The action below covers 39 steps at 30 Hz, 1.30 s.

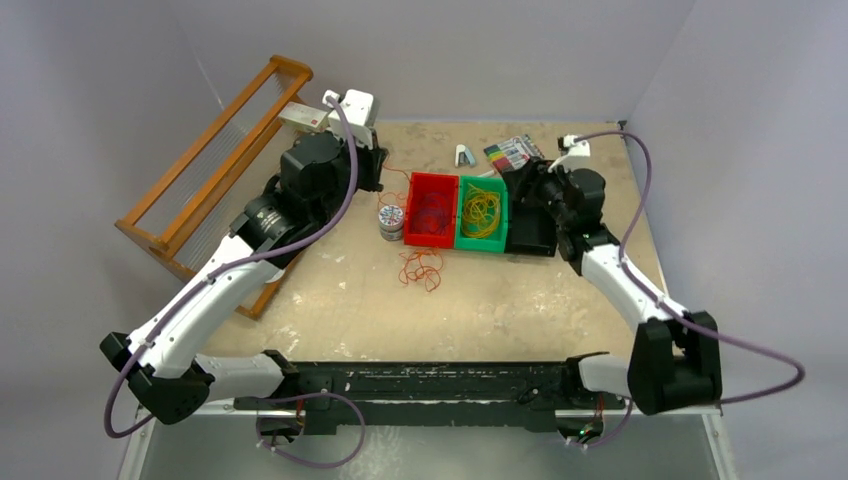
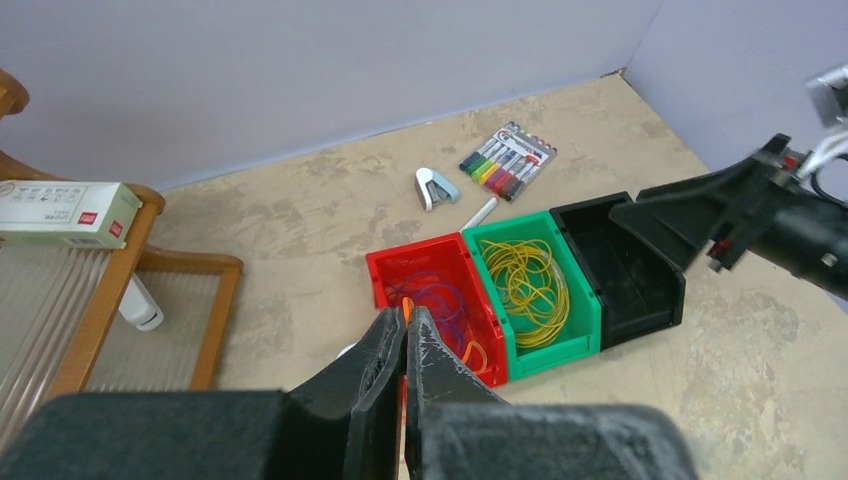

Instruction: Untangle the cables

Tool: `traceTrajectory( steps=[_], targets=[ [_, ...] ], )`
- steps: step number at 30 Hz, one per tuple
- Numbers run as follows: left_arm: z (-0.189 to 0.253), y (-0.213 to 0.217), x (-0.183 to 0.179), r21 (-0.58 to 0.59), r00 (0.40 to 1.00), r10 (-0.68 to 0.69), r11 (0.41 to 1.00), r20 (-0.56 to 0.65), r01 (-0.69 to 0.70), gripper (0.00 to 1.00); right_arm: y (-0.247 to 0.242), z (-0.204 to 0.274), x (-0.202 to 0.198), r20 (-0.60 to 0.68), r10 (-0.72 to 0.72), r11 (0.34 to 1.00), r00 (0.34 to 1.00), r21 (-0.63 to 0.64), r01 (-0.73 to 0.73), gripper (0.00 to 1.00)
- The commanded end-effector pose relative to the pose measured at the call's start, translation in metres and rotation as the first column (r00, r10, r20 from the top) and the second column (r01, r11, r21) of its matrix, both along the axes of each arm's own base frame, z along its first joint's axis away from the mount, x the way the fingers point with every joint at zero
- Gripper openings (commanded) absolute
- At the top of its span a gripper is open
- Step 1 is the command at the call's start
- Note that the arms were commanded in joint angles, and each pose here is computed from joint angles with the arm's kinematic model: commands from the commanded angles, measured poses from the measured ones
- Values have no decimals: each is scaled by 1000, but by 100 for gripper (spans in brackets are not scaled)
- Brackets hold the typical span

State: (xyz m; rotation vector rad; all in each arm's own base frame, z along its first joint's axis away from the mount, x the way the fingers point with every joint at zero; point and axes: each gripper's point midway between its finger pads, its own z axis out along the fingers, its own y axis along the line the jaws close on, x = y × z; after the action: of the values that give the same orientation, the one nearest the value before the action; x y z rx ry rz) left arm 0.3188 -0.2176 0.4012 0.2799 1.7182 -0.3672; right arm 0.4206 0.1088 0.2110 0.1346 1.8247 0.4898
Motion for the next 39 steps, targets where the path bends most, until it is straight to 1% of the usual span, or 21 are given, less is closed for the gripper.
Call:
traceTrajectory(
  steps=[1, 4, 5, 7, 12, 17, 23, 29, 35, 38, 39],
  targets=[
    [27, -11, 3, -78, 997, -30, 996, 71, 36, 0, 42, 54, -38, 303, 334, 943, 893, -117, -313, 66],
    [28, -16, 5, -92, 996, -39, 995, 74, 46, 0, 58, 72, -64, 407, 433, 900, 804, -152, -408, 66],
    [29, -17, 5, -98, 996, -42, 994, 74, 49, 0, 63, 79, -71, 443, 456, 888, 772, -173, -425, 67],
    [31, -19, 5, -113, 996, -48, 992, 78, 57, 0, 75, 87, -83, 482, 488, 870, 728, -204, -448, 68],
    [38, -23, 6, -143, 994, -52, 988, 91, 65, 0, 101, 99, -104, 556, 533, 837, 637, -236, -495, 72],
    [44, -25, 6, -163, 993, -58, 984, 99, 74, 0, 130, 106, -109, 591, 559, 814, 581, -260, -519, 77],
    [50, -29, 7, -184, 992, -68, 979, 108, 87, 0, 164, 108, -102, 598, 592, 787, 540, -283, -549, 78],
    [49, -30, 8, -185, 992, -66, 979, 106, 85, 0, 196, 94, -96, 588, 617, 760, 522, -276, -588, 78],
    [47, -31, 9, -181, 993, -67, 980, 99, 84, 0, 216, 84, -82, 585, 617, 759, 526, -266, -594, 77],
    [46, -30, 9, -175, 993, -65, 981, 99, 81, 0, 221, 77, -72, 577, 612, 766, 540, -263, -587, 74],
    [47, -30, 9, -176, 993, -64, 981, 100, 81, 0, 223, 75, -69, 575, 612, 767, 543, -263, -585, 71]
  ],
)
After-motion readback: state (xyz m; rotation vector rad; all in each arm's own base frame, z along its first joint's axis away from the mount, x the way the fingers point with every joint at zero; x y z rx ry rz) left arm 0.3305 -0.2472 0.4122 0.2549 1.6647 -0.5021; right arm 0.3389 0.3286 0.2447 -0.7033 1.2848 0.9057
